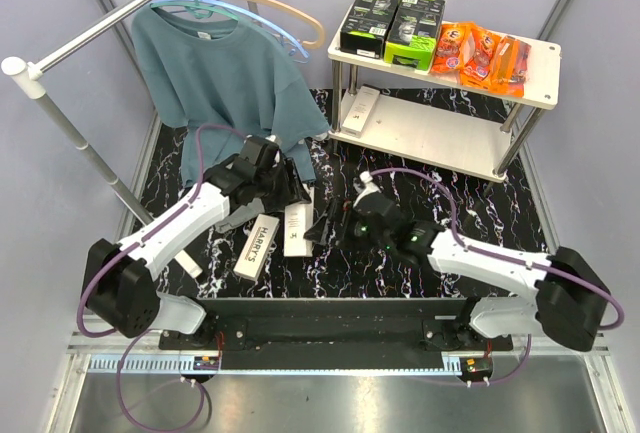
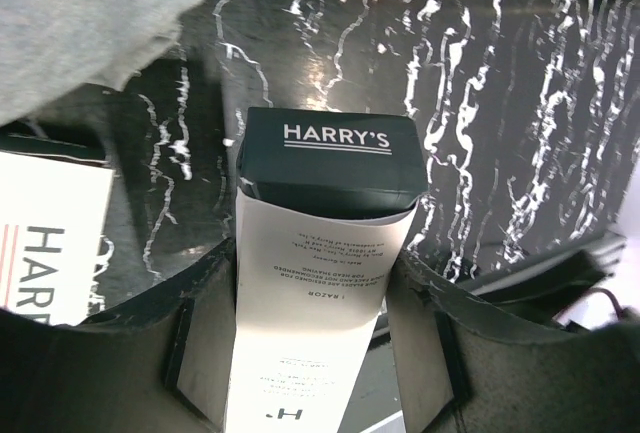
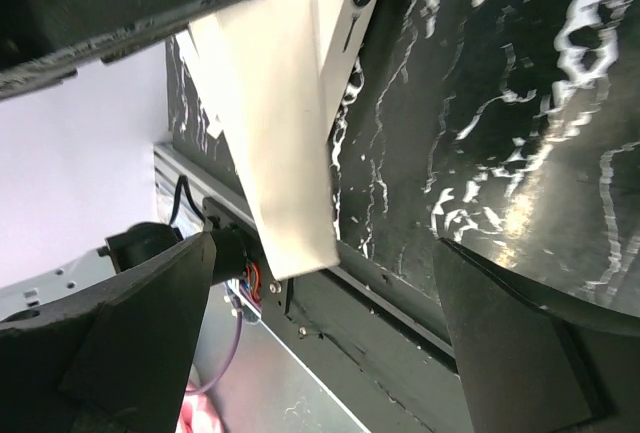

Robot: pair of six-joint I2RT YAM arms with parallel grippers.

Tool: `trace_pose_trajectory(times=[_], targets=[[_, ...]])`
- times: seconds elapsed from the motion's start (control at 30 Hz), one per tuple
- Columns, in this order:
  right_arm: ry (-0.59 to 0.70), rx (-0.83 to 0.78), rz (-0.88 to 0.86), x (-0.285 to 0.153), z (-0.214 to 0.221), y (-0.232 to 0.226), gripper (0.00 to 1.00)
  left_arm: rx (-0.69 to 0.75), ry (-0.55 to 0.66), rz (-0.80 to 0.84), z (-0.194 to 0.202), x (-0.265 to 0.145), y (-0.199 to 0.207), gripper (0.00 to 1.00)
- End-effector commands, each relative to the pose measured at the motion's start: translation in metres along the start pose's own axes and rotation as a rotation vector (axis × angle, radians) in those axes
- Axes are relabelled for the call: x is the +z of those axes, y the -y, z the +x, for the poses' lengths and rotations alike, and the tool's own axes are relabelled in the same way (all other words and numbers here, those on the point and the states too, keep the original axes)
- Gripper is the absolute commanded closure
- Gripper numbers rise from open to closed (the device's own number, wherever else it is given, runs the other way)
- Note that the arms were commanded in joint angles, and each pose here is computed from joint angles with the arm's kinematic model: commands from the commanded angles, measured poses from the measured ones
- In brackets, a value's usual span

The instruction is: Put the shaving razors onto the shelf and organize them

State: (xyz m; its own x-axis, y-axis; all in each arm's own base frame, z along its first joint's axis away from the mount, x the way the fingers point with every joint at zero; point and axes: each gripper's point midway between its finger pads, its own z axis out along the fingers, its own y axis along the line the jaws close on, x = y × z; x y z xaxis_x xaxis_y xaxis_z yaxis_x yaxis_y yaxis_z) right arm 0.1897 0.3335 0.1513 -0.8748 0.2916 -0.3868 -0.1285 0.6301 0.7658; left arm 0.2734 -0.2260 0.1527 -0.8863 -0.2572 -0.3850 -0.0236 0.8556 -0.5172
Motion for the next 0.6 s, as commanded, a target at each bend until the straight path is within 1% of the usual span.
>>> trace_pose_trajectory(times=[0.0,0.1,0.23,0.27,0.33,0.37,0.47,0.57], targets=[[0.060,-0.035,-0.088,0.013,-0.012,-0.040,0.00,-0.011,0.017,0.110,-0.004,-0.009,0.021,0.65],[0.071,-0.033,-0.080,0.021,-0.010,-0.039,0.00,-0.012,0.013,0.123,-0.003,-0.010,0.023,0.65],[0.066,-0.030,-0.073,0.029,-0.007,-0.037,0.04,-0.016,0.009,0.139,-0.002,-0.011,0.025,0.65],[0.066,-0.029,-0.073,0.030,-0.007,-0.037,0.07,-0.018,0.010,0.141,-0.002,-0.011,0.025,0.65],[0.066,-0.027,-0.070,0.032,-0.006,-0.036,0.10,-0.022,0.010,0.145,-0.001,-0.011,0.025,0.65],[0.067,-0.027,-0.068,0.032,-0.006,-0.035,0.14,-0.024,0.008,0.149,-0.001,-0.011,0.025,0.65],[0.064,-0.028,-0.070,0.032,-0.004,-0.034,0.22,-0.027,0.011,0.154,-0.001,-0.012,0.026,0.65],[0.062,-0.029,-0.071,0.031,-0.003,-0.034,0.27,-0.031,0.020,0.157,-0.004,-0.013,0.026,0.65]])
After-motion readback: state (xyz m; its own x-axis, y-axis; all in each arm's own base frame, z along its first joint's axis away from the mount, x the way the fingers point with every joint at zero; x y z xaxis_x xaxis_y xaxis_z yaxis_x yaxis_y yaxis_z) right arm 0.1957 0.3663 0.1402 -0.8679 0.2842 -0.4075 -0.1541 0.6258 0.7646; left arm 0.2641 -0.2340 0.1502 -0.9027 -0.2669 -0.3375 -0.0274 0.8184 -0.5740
